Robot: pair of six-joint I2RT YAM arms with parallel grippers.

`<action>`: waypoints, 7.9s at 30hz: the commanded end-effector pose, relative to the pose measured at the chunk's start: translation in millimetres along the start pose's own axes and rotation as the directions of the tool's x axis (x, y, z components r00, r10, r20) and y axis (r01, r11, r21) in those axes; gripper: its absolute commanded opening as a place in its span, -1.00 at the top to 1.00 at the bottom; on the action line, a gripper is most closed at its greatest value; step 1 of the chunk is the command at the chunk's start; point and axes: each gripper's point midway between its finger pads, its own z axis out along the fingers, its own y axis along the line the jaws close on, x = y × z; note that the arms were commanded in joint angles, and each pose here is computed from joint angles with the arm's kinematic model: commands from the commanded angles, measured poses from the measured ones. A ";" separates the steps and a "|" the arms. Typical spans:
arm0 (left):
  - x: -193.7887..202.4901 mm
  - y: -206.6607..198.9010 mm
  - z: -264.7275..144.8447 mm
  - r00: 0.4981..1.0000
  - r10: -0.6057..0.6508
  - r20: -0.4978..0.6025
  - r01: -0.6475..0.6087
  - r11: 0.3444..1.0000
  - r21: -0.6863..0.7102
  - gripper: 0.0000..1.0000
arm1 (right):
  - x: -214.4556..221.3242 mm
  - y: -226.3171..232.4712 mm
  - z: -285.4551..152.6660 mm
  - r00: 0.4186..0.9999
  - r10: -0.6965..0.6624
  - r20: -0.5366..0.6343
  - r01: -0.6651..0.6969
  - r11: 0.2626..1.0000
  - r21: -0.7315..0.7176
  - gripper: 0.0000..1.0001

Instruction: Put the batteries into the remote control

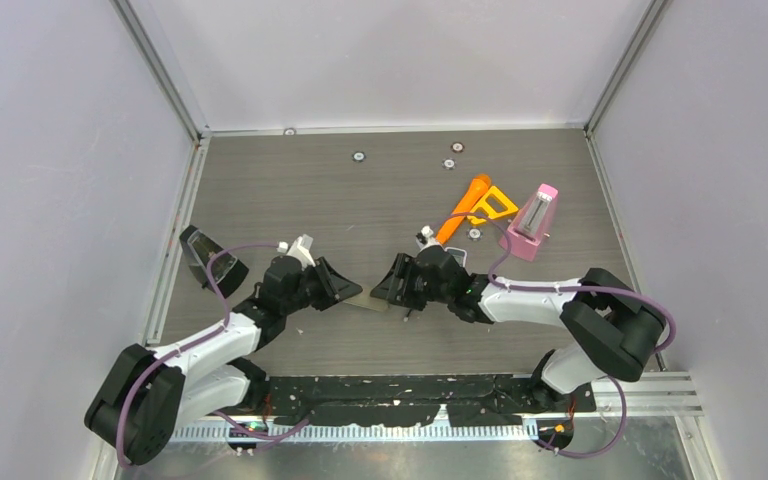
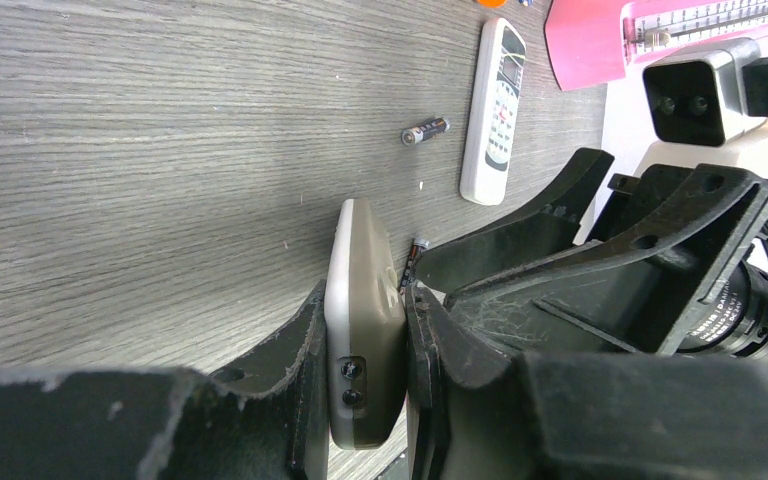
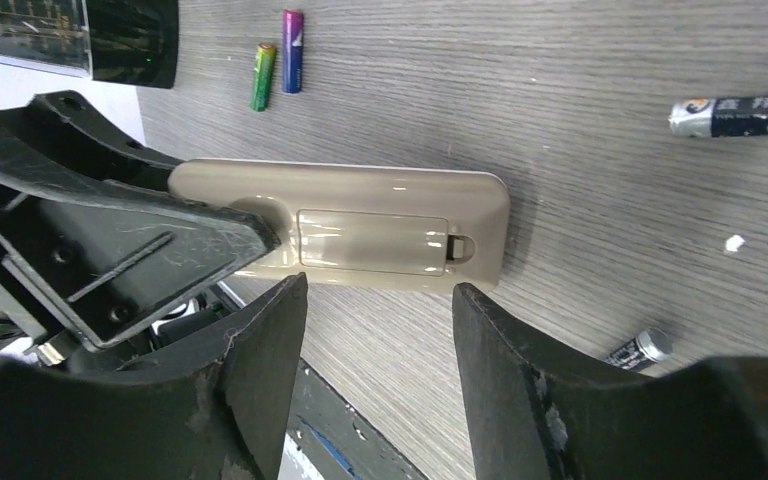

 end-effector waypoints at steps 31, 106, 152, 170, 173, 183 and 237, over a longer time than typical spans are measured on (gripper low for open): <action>14.3 40.8 -0.6 0.999 0.038 -0.029 -0.041 0.990 -0.138 1.00 | -16.4 14.9 16.4 0.999 0.012 0.042 -0.008 0.996 -0.084 0.04; 15.8 69.4 -6.5 0.999 0.019 -0.025 -0.026 0.957 -0.288 1.00 | -14.3 117.2 -40.9 0.997 0.077 -0.006 -0.059 0.695 -0.717 0.14; 9.3 -154.6 -113.1 0.725 0.689 0.008 -0.573 0.596 0.563 1.00 | 1.3 110.2 -122.7 0.545 -0.817 0.186 0.795 0.434 -0.425 -0.82; 29.8 -187.9 -163.6 0.648 0.759 0.061 -0.534 0.396 0.747 1.00 | 51.9 148.7 -138.7 0.573 -0.808 0.140 0.643 0.337 -0.688 -0.08; 27.4 -189.7 -162.4 0.649 0.758 0.063 -0.540 0.400 0.741 0.99 | 53.5 153.5 -138.5 0.596 -0.790 0.141 0.619 0.340 -0.708 0.25; 1.0 -210.6 -149.9 0.766 0.627 0.142 -0.531 0.494 0.688 -0.19 | 34.7 178.9 -134.4 0.774 -0.601 0.200 0.535 0.451 -0.715 0.76; -112.5 -76.8 -130.1 0.792 0.385 0.475 -0.351 0.922 -0.162 1.00 | -38.0 66.9 -85.3 0.919 -0.334 0.209 0.361 0.927 -0.105 -0.43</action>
